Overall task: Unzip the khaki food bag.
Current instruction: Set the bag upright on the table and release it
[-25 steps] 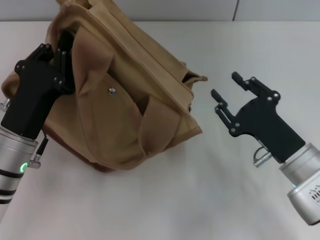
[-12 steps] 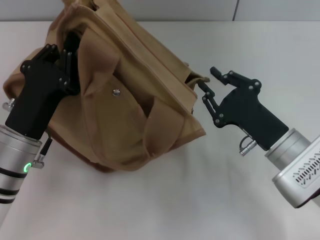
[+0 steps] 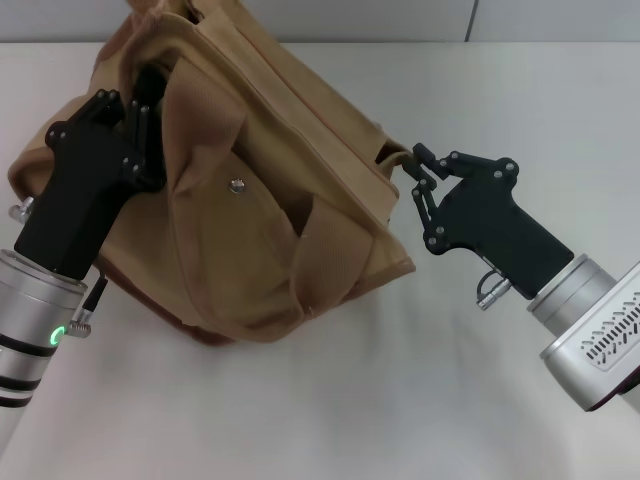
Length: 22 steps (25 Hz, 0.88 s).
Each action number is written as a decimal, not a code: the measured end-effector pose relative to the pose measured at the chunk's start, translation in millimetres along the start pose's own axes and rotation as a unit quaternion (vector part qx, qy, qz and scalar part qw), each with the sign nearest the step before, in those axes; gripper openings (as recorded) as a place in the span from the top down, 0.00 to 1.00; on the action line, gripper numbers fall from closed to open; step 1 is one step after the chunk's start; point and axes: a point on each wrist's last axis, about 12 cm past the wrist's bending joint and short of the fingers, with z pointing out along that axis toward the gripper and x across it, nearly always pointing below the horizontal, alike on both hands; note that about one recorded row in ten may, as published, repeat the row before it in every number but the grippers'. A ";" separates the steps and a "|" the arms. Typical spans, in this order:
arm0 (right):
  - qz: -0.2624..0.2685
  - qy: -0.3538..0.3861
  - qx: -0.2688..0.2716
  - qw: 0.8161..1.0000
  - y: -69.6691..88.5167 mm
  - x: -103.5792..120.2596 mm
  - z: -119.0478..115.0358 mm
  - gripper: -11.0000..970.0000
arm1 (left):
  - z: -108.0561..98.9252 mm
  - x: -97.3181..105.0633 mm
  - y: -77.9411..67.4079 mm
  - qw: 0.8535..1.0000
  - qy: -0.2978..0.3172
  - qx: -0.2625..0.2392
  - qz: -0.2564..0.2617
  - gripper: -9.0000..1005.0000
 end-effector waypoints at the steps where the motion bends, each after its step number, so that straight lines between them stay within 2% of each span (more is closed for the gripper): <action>1: 0.002 -0.001 0.003 1.000 -0.6 -0.1 -0.4 0.90 | 0.0 0.1 -0.1 1.000 0.000 0.000 0.000 0.92; 4: 0.026 -0.010 0.033 0.999 -7.1 -1.7 -2.7 0.92 | -0.2 0.7 -0.6 1.000 0.003 0.002 -0.004 0.92; 7: 0.073 -0.028 0.085 0.993 -22.4 -3.0 -9.1 0.93 | 0.9 3.6 -2.5 1.000 0.014 0.009 -0.019 0.92; 10: 0.135 -0.054 0.139 0.980 -43.3 -3.4 -17.9 0.93 | 6.4 13.2 -10.0 0.997 0.049 0.029 -0.045 0.92; 14: 0.190 -0.070 0.189 0.961 -60.4 -1.7 -23.2 0.93 | 15.2 24.9 -21.2 0.993 0.089 0.053 -0.061 0.92; 17: 0.209 -0.071 0.211 0.952 -66.4 0.2 -24.9 0.92 | 21.9 29.7 -26.2 0.989 0.108 0.071 -0.072 0.92; 21: 0.236 -0.073 0.250 0.936 -70.0 3.8 -35.6 0.92 | 23.3 29.9 -18.6 0.985 0.112 0.040 -0.125 0.92; 22: 0.247 -0.081 0.258 0.930 -68.9 3.9 -44.9 0.91 | 21.4 28.7 -16.2 0.985 0.109 0.035 -0.127 0.92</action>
